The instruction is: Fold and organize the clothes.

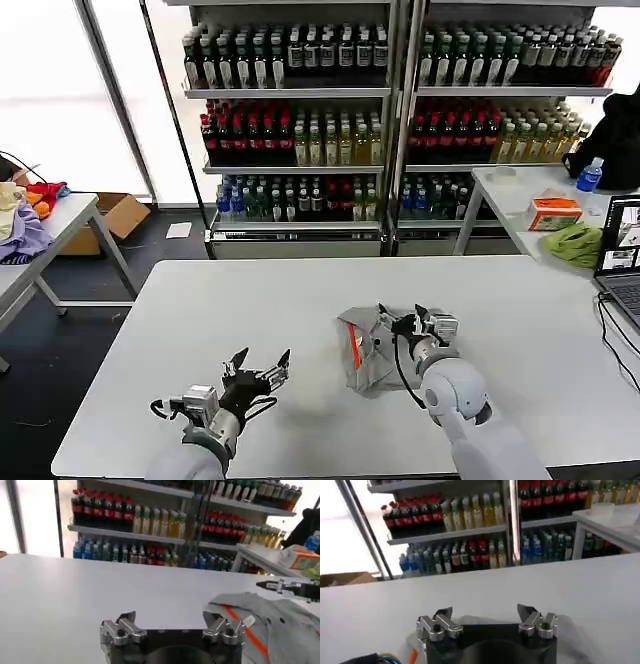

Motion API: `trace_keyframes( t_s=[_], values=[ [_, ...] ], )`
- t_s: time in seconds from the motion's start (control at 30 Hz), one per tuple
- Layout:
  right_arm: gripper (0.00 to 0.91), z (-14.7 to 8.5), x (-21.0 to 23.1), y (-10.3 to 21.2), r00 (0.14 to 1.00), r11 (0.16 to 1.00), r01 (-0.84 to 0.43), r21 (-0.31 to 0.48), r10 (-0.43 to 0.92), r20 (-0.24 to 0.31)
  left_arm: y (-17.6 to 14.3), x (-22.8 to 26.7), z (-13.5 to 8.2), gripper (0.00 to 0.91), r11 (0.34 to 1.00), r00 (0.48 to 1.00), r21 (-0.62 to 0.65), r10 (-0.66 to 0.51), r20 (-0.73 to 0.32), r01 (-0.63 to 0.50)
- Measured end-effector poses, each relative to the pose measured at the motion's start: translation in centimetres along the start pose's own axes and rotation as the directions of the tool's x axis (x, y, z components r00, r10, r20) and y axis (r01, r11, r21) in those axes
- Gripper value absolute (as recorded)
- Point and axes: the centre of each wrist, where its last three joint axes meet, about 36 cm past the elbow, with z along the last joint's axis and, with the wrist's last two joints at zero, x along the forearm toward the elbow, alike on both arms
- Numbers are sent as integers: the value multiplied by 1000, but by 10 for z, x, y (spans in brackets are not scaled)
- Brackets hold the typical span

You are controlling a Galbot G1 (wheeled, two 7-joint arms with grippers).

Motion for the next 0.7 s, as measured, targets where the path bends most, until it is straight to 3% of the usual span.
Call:
trace_keyframes(
  t_s=[0.7],
  values=[
    [907,19,-13,11,997,998,-25,66,30,-64,2,5,-1,907,1000,1000,9,-11,8,11]
  ],
)
